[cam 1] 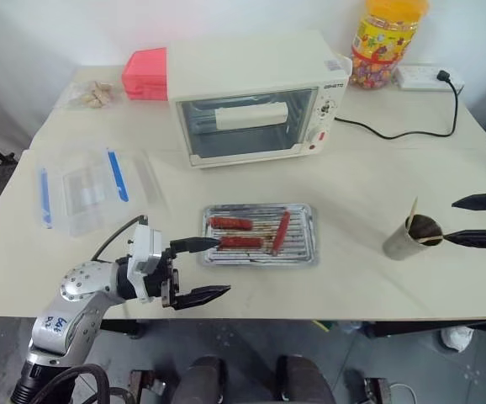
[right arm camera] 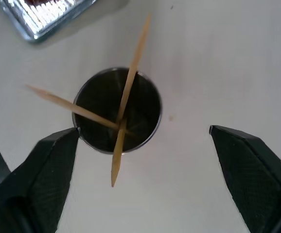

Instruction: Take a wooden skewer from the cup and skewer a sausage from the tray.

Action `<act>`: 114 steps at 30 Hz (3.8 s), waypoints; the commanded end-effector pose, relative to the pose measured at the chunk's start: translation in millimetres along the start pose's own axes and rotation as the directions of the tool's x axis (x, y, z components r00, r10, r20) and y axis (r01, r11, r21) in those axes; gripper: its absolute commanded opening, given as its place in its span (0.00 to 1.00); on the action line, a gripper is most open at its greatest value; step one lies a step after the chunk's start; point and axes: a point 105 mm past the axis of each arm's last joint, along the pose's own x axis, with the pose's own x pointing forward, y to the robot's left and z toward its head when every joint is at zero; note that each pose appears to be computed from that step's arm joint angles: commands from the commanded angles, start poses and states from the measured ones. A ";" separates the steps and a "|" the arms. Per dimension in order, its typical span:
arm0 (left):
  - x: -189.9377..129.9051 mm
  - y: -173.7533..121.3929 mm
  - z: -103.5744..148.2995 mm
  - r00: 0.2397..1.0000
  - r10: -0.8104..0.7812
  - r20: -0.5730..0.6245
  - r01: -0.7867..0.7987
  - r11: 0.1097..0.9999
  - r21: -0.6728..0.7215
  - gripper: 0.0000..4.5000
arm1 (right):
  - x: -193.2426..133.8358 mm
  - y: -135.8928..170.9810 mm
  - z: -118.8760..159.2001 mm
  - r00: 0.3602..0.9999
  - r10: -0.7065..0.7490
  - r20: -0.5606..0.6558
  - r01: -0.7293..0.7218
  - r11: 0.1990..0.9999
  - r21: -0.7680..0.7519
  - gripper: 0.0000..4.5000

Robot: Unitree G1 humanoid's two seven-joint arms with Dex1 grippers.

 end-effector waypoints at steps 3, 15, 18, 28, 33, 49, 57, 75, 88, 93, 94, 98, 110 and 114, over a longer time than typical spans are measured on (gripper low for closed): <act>-3.0 -2.8 9.6 1.000 0.004 0.013 -0.005 0.999 0.037 1.00 | -5.0 6.4 2.3 0.998 0.067 -0.021 -0.067 0.998 -0.010 0.57; -3.3 -1.8 11.2 1.000 0.014 0.012 -0.015 0.999 0.044 1.00 | 2.6 4.8 0.9 0.996 0.086 -0.015 -0.086 0.996 -0.007 0.53; -3.5 -1.9 10.8 1.000 0.015 0.010 -0.016 0.999 0.043 1.00 | 2.0 3.9 3.7 0.997 0.081 0.000 -0.081 0.997 -0.013 0.38; -4.1 -0.3 8.1 1.000 0.016 0.007 -0.016 0.999 0.039 1.00 | -5.6 7.7 6.9 0.996 0.087 -0.019 -0.087 0.996 -0.010 0.00; -3.5 -0.4 7.2 1.000 0.016 0.009 -0.016 0.999 0.036 1.00 | -9.3 9.1 7.9 0.996 0.086 -0.037 -0.087 0.996 -0.001 0.00; -4.7 1.6 3.1 1.000 0.027 0.004 -0.027 0.999 0.031 1.00 | -16.9 37.6 47.1 0.987 0.157 -0.039 -0.157 0.988 0.003 0.96; -3.8 2.3 1.8 1.000 0.022 0.004 -0.023 0.999 0.023 1.00 | 4.3 52.2 41.2 0.982 0.128 -0.138 -0.140 0.987 -0.076 0.96; -5.5 3.2 1.5 0.999 0.041 0.004 -0.042 0.999 0.018 1.00 | 25.1 47.8 46.2 0.980 -0.009 -0.198 -0.028 0.983 -0.181 0.53; -5.1 4.3 2.4 0.999 0.046 0.005 -0.046 0.999 0.022 1.00 | 27.9 41.5 48.4 0.976 -0.044 -0.215 0.002 0.981 -0.194 0.42; -5.4 4.9 3.0 0.999 0.048 0.004 -0.049 0.998 0.025 1.00 | 26.2 44.7 46.0 0.970 -0.014 -0.243 -0.031 0.983 -0.180 0.11; -5.5 5.0 3.0 0.999 0.049 0.004 -0.049 0.998 0.026 1.00 | 26.1 46.1 46.2 0.970 -0.003 -0.244 -0.041 0.983 -0.177 0.04; -5.8 5.7 3.5 0.999 0.051 0.004 -0.051 0.998 0.029 1.00 | 27.7 45.1 49.0 0.974 -0.010 -0.226 -0.032 0.983 -0.180 0.01; -6.3 7.4 3.9 0.999 0.052 0.004 -0.052 0.998 0.032 1.00 | 20.1 44.6 50.5 0.970 -0.016 -0.242 -0.030 0.982 -0.186 0.20; -5.0 7.6 3.8 0.999 0.051 0.006 -0.051 0.998 0.032 1.00 | 27.4 46.1 57.2 0.977 -0.017 -0.214 -0.031 0.976 -0.216 0.49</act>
